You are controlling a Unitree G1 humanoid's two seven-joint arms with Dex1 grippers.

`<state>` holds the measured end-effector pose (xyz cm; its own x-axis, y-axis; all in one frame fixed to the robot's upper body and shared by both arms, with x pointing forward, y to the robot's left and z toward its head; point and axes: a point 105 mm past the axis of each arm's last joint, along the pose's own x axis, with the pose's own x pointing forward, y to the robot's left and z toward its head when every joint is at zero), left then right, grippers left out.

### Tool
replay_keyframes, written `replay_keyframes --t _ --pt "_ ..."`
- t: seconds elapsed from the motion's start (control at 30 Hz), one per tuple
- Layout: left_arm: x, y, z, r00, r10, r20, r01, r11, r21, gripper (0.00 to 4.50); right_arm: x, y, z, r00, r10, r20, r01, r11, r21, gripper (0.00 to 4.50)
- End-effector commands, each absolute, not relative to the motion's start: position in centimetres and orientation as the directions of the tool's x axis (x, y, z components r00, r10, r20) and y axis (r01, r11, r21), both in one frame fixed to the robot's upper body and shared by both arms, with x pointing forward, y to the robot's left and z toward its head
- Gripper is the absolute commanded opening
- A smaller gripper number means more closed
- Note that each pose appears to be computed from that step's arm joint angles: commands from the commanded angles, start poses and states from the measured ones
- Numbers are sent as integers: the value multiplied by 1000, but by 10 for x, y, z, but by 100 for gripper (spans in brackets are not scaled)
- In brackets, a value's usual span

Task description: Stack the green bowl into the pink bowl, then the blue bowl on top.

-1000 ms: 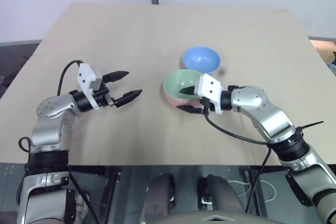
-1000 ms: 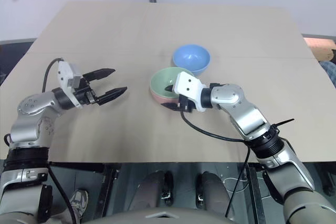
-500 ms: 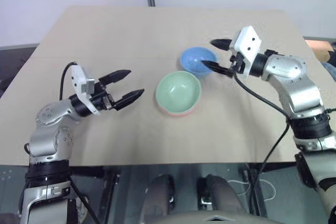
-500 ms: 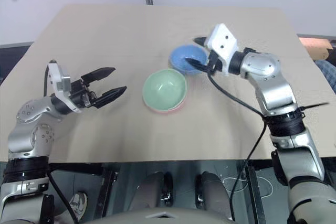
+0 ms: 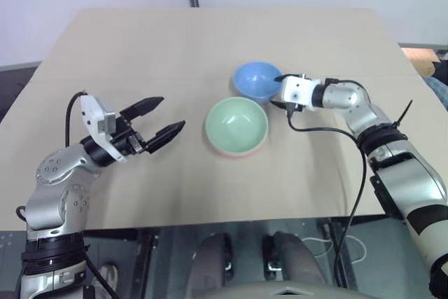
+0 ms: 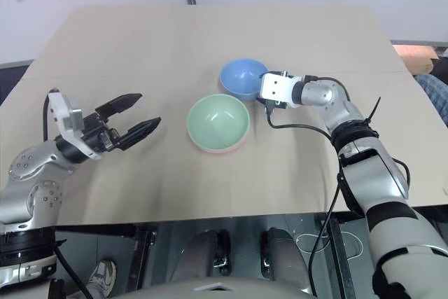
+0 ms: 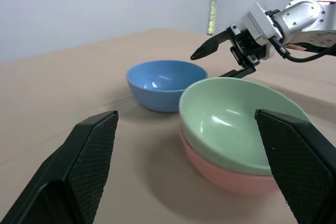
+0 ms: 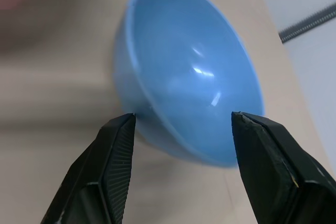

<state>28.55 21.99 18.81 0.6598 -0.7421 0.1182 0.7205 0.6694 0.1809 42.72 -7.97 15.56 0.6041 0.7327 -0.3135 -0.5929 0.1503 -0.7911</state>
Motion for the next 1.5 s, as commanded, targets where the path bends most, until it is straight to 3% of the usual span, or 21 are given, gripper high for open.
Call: replay_keyframes --t 0.03,0.2,0.23,0.33,0.5,0.6,0.77,0.87,0.93,1.03,1.2,1.4,1.5 --pt "279 219 203 655 -739 158 705 672 224 440 427 -73 163 586 747 -314 -568 102 -817 243" --pt "277 220 202 662 -734 155 700 678 223 440 427 -73 158 577 738 -349 -564 52 -824 24" --pt "277 219 202 662 -733 153 700 679 223 440 427 -74 158 578 737 -350 -557 43 -829 6" --pt "278 219 201 663 -733 152 700 679 219 440 427 -76 166 579 741 -339 -530 26 -848 6" --pt "281 219 196 669 -728 149 698 684 209 440 419 -80 204 546 798 -254 -481 51 -875 6" --pt "283 219 194 674 -724 150 696 689 202 440 386 -72 234 406 890 -207 -529 45 -847 6" --pt "290 219 188 677 -721 147 695 692 196 440 305 -61 229 174 928 -331 -653 -143 -744 6" --pt "294 217 189 669 -728 152 700 686 199 440 286 -48 223 137 925 -354 -705 -160 -691 6" --pt "296 215 190 660 -735 155 707 678 200 440 289 -42 211 155 908 -388 -729 -160 -666 6" --pt "297 213 190 652 -742 157 715 671 198 440 313 -39 199 264 878 -398 -729 -89 -679 106" --pt "296 215 193 655 -738 159 711 674 201 440 321 -45 216 352 884 -307 -685 20 -728 346" --pt "289 213 192 663 -735 146 712 678 182 440 292 -63 245 338 932 -132 -775 196 -601 346" --pt "282 213 195 645 -748 156 726 663 182 440 284 -78 245 376 919 -116 -810 266 -522 346"
